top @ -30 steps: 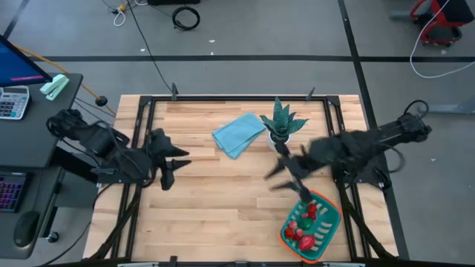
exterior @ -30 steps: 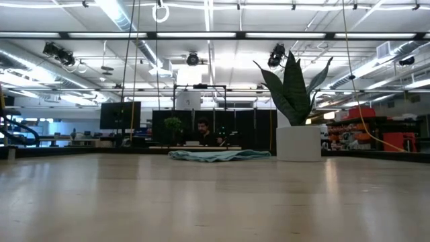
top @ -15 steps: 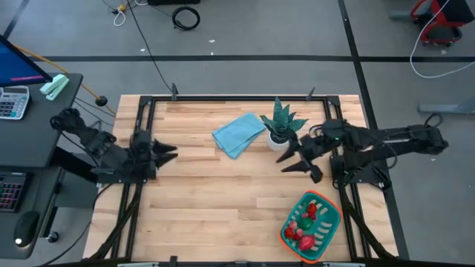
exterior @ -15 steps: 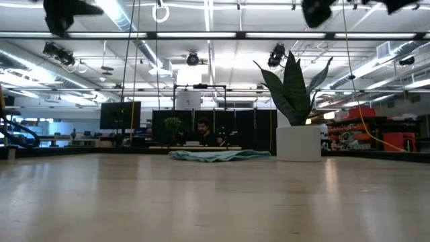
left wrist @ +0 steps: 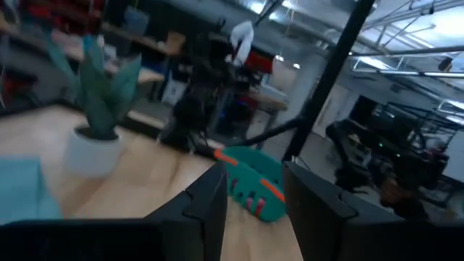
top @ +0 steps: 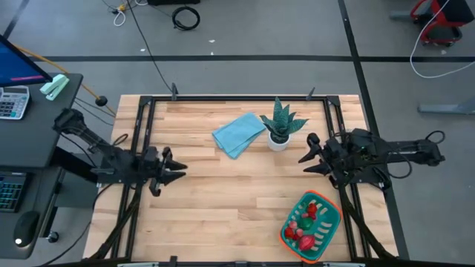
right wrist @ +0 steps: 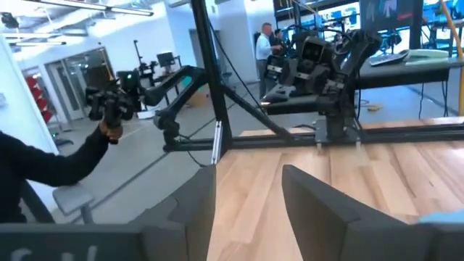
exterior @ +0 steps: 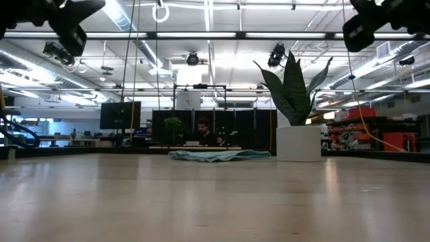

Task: Pick and placing Produce into tupperware
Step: Return to Home Position

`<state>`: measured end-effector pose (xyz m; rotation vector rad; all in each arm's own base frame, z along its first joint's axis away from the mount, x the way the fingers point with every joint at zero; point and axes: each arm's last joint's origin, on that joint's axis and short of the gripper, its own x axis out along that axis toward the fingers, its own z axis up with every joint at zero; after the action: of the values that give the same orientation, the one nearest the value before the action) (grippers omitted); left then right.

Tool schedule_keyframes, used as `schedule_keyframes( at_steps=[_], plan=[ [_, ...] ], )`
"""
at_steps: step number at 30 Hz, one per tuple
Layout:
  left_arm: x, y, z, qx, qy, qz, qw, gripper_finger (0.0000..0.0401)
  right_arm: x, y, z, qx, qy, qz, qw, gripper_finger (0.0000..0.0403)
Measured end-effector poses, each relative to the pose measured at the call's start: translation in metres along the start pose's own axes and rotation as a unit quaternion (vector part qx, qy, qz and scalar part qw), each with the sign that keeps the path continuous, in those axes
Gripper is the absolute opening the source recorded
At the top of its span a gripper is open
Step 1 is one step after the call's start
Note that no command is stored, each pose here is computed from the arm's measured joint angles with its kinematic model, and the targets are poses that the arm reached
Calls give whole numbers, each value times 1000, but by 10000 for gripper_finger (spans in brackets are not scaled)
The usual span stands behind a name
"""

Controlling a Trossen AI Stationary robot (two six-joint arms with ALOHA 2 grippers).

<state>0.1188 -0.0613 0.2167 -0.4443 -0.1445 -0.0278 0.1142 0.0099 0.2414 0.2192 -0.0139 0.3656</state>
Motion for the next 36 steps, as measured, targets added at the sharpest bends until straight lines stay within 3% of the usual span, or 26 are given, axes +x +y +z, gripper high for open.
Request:
schedule_keyframes(
  at_steps=[4, 10, 17, 31, 36],
  plan=[
    [-3, 6, 15, 50, -52, 16, 997, 145, -6, 2, -2, -19, -1, -2, 1000, 167],
    [-20, 18, 32, 66, -90, 35, 993, 153, -13, 2, -3, -11, -3, -35, 999, 167],
    [-23, 28, 19, 59, -29, 66, 996, 145, -19, 2, -6, -11, 6, -63, 998, 167],
    [-21, 39, 13, 63, 3, 113, 992, 146, -19, -1, -12, 8, 29, -98, 995, 167],
    [-21, 42, 10, 65, 2, 122, 990, 152, -15, -8, -34, 30, 31, -99, 994, 167]
  ],
)
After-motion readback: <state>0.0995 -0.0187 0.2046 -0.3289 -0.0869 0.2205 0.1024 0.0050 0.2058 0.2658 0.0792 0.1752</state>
